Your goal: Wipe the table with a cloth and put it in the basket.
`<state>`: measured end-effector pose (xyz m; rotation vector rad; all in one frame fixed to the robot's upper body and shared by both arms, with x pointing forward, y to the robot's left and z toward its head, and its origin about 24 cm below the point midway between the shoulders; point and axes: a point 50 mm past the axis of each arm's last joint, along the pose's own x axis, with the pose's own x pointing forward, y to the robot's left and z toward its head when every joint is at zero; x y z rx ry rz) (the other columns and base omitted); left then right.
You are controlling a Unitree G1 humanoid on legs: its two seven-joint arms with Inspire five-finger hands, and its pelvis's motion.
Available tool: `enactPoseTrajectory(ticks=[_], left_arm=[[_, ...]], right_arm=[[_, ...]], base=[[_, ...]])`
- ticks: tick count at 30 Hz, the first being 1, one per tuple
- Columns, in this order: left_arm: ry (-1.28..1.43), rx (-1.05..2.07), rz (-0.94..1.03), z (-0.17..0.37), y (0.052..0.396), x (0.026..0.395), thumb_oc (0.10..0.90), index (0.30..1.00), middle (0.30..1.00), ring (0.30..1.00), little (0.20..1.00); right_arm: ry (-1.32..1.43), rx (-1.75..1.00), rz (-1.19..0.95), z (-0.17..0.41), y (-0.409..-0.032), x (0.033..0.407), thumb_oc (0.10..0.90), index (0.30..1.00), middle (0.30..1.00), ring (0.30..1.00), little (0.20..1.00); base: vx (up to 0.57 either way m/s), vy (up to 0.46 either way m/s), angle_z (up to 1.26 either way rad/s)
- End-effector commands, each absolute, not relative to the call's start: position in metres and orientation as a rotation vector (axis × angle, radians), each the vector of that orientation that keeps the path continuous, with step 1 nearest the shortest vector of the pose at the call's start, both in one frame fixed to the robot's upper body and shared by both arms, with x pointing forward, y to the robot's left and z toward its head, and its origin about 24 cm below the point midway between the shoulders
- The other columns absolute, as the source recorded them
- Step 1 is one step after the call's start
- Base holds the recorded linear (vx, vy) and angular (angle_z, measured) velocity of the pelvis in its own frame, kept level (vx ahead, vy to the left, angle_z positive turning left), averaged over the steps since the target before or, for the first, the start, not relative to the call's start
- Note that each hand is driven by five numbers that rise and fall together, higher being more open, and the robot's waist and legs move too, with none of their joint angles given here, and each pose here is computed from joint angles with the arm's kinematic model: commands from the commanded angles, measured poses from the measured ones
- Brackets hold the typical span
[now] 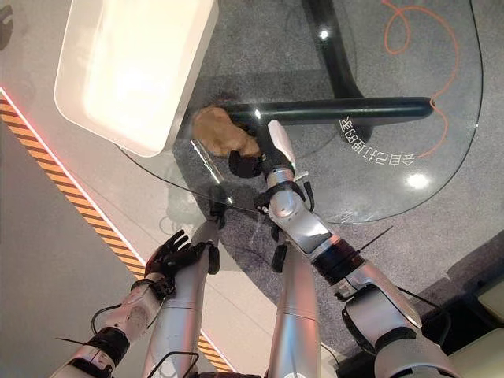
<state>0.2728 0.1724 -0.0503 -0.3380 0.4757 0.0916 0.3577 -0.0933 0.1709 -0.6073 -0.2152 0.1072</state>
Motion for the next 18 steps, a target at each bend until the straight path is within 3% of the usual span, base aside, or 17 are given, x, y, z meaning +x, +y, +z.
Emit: enactPoseTrajectory(ticks=[1,9,18], left_arm=[[0.645,-0.346,0.038,-0.088,0.147,0.229,0.800,0.900,0.900,0.900,0.900],[0.642,-0.335,0.039,-0.086,0.152,0.230,0.800,0.900,0.900,0.900,0.900],[0.646,-0.332,0.037,-0.086,0.152,0.230,0.800,0.900,0.900,0.900,0.900]], right_arm=[[-0.375,-0.574,0.262,0.196,-0.067,0.337,0.100,0.300,0.300,0.300,0.200],[-0.402,-0.639,0.416,0.200,-0.056,0.325,0.100,0.300,0.300,0.300,0.200],[-0.431,-0.668,0.266,0.206,-0.072,0.332,0.100,0.300,0.300,0.300,0.200]], base=[[0.00,0.000,0.00],[0.00,-0.004,0.00],[0.01,-0.017,0.04]])
